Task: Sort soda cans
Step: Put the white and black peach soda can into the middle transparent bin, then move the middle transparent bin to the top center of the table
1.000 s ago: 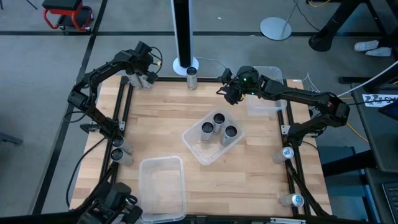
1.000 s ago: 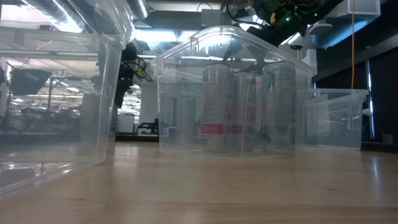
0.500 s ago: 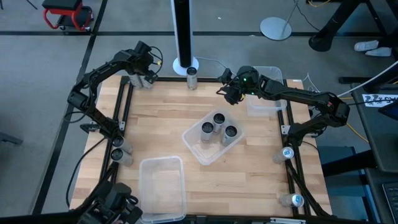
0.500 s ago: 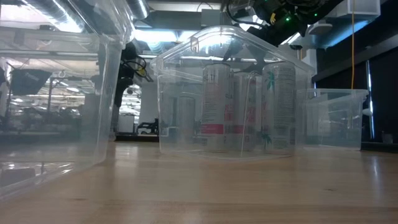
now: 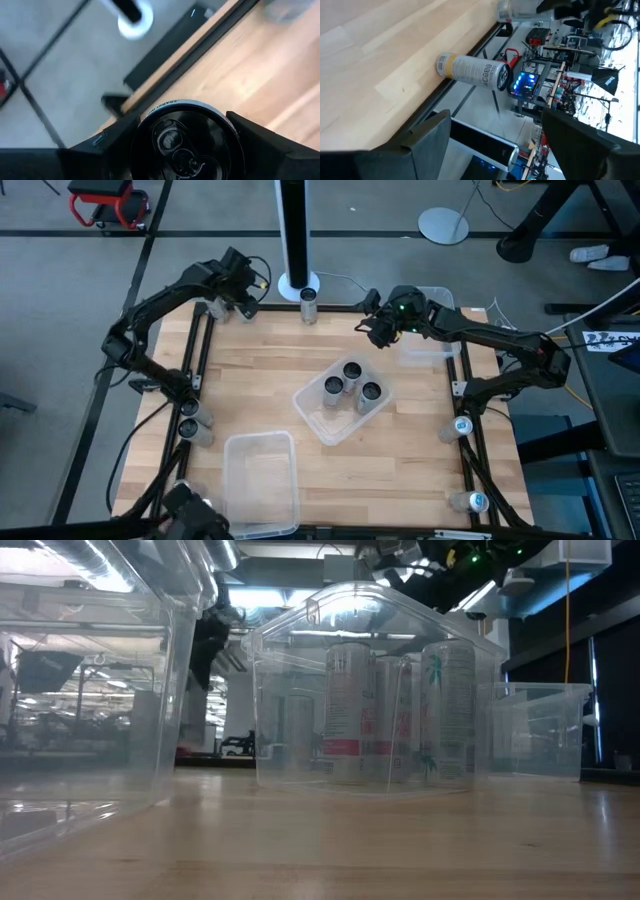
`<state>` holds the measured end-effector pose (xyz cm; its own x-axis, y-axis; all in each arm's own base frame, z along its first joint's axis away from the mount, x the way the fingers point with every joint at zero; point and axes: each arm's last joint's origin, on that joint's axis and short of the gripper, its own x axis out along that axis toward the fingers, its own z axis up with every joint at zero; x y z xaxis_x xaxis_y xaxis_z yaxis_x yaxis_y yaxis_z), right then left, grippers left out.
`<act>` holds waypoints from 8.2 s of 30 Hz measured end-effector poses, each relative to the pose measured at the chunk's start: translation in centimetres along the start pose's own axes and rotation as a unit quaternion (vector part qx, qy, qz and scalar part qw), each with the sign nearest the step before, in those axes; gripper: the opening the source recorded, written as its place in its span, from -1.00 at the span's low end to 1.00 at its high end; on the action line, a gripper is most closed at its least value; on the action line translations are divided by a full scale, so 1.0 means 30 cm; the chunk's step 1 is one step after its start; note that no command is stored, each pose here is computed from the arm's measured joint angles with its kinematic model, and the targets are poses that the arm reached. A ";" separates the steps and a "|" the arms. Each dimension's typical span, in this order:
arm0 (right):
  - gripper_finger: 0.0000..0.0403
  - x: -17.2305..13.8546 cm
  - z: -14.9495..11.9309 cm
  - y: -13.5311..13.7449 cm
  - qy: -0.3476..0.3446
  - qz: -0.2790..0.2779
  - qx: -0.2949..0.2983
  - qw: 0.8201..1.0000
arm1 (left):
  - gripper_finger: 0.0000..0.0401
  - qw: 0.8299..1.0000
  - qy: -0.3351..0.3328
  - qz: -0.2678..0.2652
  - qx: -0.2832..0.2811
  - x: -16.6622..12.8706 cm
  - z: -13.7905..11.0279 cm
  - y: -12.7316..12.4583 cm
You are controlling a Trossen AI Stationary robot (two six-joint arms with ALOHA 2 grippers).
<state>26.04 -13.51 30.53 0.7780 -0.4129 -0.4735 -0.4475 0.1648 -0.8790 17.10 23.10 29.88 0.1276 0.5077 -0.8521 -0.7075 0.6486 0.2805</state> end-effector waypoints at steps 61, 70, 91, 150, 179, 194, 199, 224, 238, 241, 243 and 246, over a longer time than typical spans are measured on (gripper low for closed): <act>0.55 -0.220 -0.009 0.004 0.039 0.020 0.106 0.993 | 0.26 0.891 -0.339 -0.133 0.272 -0.501 -0.069 -0.930; 0.55 -0.220 -0.009 0.003 0.039 0.019 0.105 0.994 | 0.26 0.874 -0.358 -0.162 0.285 -0.569 -0.085 -0.953; 0.55 -0.219 -0.009 0.002 0.039 0.019 0.104 0.994 | 0.26 0.871 -0.330 -0.208 0.299 -0.526 -0.080 -1.049; 0.55 -0.219 -0.006 0.002 0.026 0.020 0.105 0.994 | 0.48 0.867 -0.285 -0.239 0.332 -0.256 -0.024 -1.223; 0.55 -0.235 0.157 0.005 -0.062 0.030 0.069 0.995 | 0.47 0.848 -0.198 -0.280 0.403 -0.503 -0.250 -1.114; 0.55 -0.301 0.345 0.059 -0.084 0.073 0.041 0.993 | 0.47 0.839 -0.185 -0.309 0.407 -0.359 -0.239 -1.124; 0.55 -0.319 0.379 0.065 -0.077 0.064 0.024 0.995 | 0.47 0.833 -0.173 -0.326 0.411 -0.318 -0.235 -1.145; 0.55 -0.327 0.391 0.067 -0.062 0.055 0.017 0.996 | -0.72 0.853 -0.191 -0.325 0.361 -0.246 -0.171 -1.167; 0.55 -0.327 0.391 0.068 -0.061 0.056 0.016 0.996 | -0.81 0.858 -0.227 -0.297 0.353 -0.110 -0.049 -1.130; 0.55 -0.326 0.389 0.068 -0.060 0.057 0.016 0.996 | -0.81 0.861 -0.241 -0.289 0.343 -0.088 -0.018 -1.111; 0.55 -0.326 0.389 0.069 -0.060 0.059 0.015 0.996 | -0.82 0.863 -0.249 -0.282 0.336 -0.075 0.001 -1.097; 0.55 -0.326 0.389 0.069 -0.060 0.059 0.015 0.996 | -0.84 0.868 -0.257 -0.273 0.327 -0.056 0.027 -1.072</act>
<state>22.65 1.33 32.69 0.7686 -0.2801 -0.5752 -0.5264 0.2341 -0.8174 40.21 1.85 22.65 0.7312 0.0996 -0.6749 0.0803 0.9699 0.2301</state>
